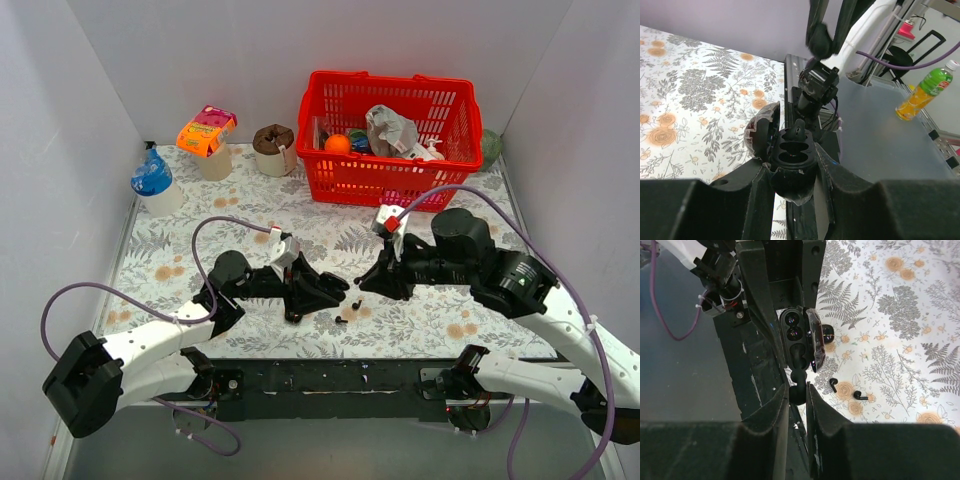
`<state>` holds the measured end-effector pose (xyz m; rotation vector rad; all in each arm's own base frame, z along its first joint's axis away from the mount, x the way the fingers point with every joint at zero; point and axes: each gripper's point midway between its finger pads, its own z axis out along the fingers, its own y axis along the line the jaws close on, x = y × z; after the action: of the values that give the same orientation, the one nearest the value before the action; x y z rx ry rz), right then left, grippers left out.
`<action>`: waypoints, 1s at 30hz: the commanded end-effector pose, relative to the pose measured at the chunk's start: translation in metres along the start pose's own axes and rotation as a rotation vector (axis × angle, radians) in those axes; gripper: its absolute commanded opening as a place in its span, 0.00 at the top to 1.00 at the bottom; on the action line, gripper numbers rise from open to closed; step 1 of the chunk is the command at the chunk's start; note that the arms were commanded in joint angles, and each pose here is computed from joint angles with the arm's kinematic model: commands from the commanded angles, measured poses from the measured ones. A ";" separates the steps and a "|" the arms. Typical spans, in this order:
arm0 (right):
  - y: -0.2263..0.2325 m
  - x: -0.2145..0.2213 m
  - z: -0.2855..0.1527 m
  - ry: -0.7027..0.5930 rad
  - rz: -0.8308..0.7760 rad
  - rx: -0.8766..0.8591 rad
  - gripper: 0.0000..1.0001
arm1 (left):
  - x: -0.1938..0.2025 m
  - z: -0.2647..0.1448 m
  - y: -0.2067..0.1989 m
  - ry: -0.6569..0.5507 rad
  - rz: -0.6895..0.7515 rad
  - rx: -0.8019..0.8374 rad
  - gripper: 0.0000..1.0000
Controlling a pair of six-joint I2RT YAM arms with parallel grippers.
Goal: Insert the wireless bluetooth earbuds into the charging case
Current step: Place the earbud in the charging case.
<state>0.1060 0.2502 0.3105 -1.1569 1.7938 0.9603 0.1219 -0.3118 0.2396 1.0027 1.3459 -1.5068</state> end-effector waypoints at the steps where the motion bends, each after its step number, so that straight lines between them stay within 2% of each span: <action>1: 0.013 -0.014 0.007 -0.018 -0.036 -0.070 0.99 | -0.025 0.006 -0.014 -0.026 0.059 0.092 1.00; 13: 0.028 -0.033 0.035 -0.034 -0.077 -0.108 0.99 | -0.019 0.006 -0.018 0.005 0.048 0.128 1.00; 30: 0.012 -0.019 0.058 0.025 -0.069 -0.050 0.99 | -0.019 0.007 -0.019 0.006 0.037 0.140 1.00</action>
<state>0.1057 0.3044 0.2862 -1.2861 1.8273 0.9584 0.1072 -0.3157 0.2459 1.1064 1.3046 -1.6006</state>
